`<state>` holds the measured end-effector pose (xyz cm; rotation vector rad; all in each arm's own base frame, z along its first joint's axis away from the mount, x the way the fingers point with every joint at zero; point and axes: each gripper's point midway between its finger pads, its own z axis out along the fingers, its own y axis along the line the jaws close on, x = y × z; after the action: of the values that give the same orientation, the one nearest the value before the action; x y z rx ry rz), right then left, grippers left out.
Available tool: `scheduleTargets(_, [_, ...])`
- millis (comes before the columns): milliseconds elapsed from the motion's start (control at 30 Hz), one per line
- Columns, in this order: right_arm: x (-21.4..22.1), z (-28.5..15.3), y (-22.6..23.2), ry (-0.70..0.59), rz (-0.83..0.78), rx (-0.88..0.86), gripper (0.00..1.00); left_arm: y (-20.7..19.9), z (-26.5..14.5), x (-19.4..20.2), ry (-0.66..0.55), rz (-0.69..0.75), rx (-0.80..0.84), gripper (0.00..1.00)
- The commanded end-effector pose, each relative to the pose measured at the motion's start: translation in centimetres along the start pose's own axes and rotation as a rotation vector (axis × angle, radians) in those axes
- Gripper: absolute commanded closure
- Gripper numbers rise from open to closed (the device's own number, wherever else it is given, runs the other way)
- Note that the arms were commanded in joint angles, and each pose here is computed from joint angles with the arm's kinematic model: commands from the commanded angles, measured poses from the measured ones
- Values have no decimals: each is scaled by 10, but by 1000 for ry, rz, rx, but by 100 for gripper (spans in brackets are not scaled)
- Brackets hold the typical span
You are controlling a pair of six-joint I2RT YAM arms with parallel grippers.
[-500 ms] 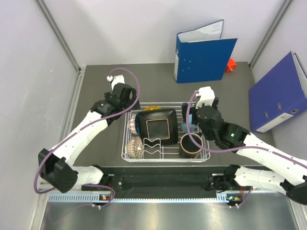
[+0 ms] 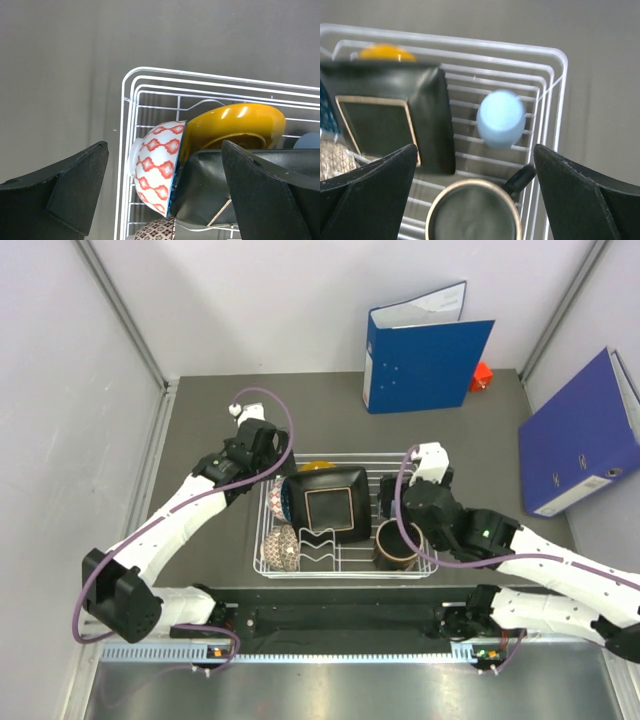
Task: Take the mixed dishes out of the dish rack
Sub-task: Pick up the cup from the dish rack.
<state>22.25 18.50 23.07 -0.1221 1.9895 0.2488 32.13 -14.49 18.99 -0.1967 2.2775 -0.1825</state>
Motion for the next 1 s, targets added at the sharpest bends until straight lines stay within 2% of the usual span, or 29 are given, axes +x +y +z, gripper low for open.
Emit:
scheduleTargets(0, [31, -2, 5, 74, 0, 15, 0, -11, -5, -8, -40, -26, 64, 1])
scheduleTargets(200, [18, 8, 7, 13, 55, 54, 0, -15, -4, -1, -17, -36, 92, 1])
scheduleTargets(567, [6, 66, -15, 62, 69, 170, 0, -10, -8, 3, -16, -31, 85, 1])
scheduleTargets(767, [3, 92, -23, 84, 88, 158, 0, -9, -4, 9, 0, -23, 81, 1])
scheduleTargets(967, [9, 101, -8, 104, 92, 83, 0, -9, 0, 14, 13, -21, 79, 1])
